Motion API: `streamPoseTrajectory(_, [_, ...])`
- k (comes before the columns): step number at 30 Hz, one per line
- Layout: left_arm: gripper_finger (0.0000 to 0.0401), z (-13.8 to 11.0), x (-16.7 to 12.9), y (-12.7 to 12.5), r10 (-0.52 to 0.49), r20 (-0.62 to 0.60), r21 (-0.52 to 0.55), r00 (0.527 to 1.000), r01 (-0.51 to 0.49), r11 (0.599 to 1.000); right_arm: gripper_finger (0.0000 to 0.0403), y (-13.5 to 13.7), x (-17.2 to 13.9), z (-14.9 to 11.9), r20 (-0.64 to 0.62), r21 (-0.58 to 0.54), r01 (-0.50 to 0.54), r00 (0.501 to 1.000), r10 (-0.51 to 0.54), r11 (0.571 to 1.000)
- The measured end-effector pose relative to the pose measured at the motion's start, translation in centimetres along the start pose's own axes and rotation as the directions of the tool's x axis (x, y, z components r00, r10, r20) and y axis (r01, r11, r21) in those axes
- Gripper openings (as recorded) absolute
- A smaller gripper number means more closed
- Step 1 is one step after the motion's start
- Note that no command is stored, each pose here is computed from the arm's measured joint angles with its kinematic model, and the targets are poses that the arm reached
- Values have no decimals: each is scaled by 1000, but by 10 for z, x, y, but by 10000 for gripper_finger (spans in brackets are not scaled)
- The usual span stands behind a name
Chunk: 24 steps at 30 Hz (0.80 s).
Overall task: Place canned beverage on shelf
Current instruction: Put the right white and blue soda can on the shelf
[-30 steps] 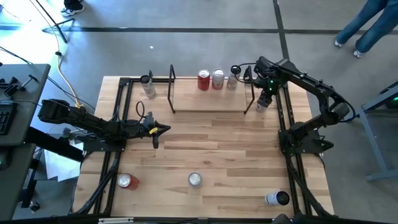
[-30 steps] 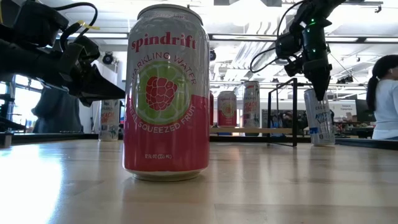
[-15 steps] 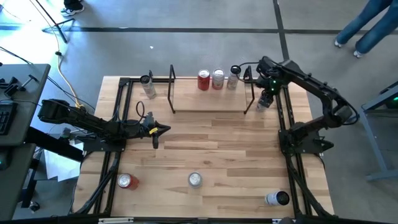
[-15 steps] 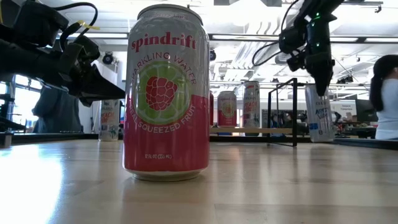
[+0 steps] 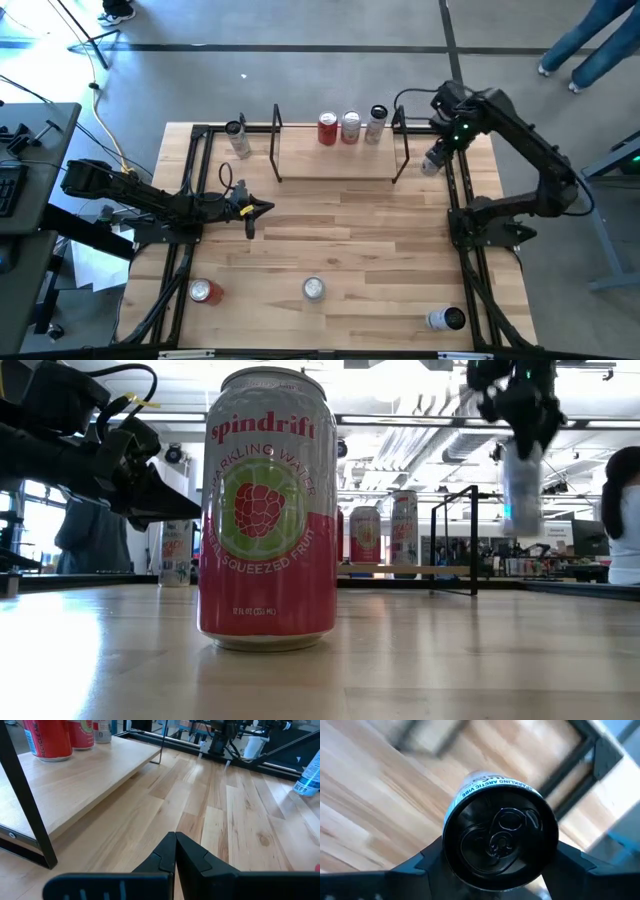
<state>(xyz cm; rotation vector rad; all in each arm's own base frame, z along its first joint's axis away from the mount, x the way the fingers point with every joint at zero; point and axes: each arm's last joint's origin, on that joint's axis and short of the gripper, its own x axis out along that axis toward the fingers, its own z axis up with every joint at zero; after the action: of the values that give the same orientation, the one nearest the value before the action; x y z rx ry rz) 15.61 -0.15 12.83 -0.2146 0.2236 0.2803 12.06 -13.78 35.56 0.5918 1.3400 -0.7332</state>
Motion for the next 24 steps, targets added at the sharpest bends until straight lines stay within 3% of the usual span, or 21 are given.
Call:
streamPoseTrajectory(3, [0, 0, 0, 0, 0, 0, 0, 1000, 0, 1000, 233, 13, -27, -7, 123, 18, -128, 985, 124, 992])
streamPoseTrajectory(10, [0, 0, 0, 0, 0, 0, 0, 1000, 0, 1000, 233, 50, -62, -36, 201, -47, -278, 938, 281, 960])
streamPoseTrajectory(17, [0, 2, 1, -1, -4, 5, 0, 1000, 4, 1000, 233, 86, -61, -46, 171, -69, -282, 942, 290, 957])
streamPoseTrajectory(24, [0, 10, 4, -5, -36, 23, 11, 999, 36, 999, 233, 157, -40, -14, 191, -173, -352, 904, 382, 920])
